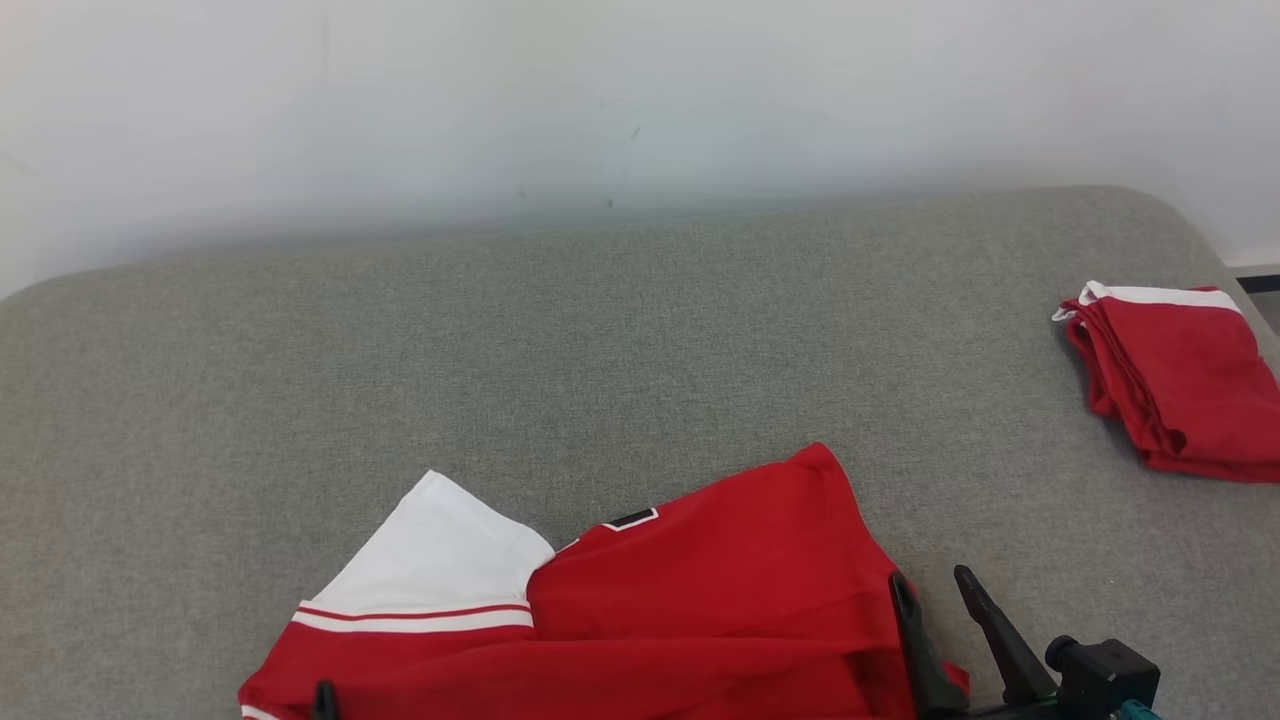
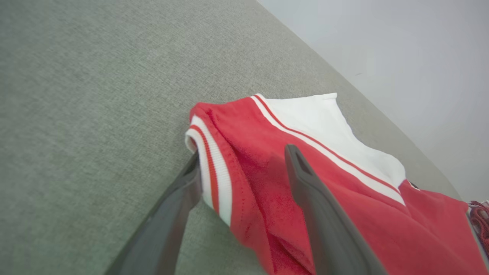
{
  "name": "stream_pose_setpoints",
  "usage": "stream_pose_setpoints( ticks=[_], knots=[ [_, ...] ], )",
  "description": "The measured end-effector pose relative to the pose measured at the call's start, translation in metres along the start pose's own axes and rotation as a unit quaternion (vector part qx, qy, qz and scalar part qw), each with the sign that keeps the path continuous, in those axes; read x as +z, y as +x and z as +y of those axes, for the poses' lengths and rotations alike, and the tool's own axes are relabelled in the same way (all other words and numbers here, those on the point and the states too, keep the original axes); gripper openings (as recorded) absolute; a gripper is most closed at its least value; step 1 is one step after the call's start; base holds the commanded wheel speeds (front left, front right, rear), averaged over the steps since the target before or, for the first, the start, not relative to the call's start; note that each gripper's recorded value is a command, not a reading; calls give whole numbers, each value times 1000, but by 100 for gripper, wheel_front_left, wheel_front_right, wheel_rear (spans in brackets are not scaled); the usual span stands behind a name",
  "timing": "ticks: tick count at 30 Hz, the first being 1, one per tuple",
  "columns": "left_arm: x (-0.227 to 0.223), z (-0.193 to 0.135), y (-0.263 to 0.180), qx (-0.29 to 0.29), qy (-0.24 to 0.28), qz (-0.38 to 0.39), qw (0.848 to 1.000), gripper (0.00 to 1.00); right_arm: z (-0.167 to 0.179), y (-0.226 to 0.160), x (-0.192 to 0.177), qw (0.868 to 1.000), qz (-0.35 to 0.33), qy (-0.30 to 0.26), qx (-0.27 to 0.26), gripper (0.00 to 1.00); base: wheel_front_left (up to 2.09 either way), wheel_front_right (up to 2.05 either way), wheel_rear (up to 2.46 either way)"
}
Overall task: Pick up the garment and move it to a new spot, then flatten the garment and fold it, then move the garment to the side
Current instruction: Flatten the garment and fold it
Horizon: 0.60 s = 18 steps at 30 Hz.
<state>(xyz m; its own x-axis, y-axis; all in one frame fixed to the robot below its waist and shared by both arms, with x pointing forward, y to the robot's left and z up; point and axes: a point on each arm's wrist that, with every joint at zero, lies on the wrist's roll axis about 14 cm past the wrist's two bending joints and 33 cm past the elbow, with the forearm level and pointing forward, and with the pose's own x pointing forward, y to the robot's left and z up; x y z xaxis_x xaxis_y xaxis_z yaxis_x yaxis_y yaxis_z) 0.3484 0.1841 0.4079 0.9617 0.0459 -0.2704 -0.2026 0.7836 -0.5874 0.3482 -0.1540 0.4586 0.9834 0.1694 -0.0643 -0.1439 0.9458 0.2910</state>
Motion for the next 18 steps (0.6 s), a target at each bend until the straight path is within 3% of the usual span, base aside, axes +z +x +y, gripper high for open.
stream_pose_setpoints(
  ticks=[3, 10, 18],
  knots=[
    [-8, -8, -2, -16, -24, 22, 999, 100, 2, 1, 0, 1000, 0, 0, 3, 100, 0, 0, 0],
    [-18, -3, -11, -17, -16, 61, 998, 100, 4, 1, 0, 1000, 0, -1, 6, 100, 0, 0, 0],
    [15, 21, -23, 18, 28, 5, 999, 100, 0, -2, 0, 1000, 1, -2, 2, 100, 0, 0, 0]
  ],
)
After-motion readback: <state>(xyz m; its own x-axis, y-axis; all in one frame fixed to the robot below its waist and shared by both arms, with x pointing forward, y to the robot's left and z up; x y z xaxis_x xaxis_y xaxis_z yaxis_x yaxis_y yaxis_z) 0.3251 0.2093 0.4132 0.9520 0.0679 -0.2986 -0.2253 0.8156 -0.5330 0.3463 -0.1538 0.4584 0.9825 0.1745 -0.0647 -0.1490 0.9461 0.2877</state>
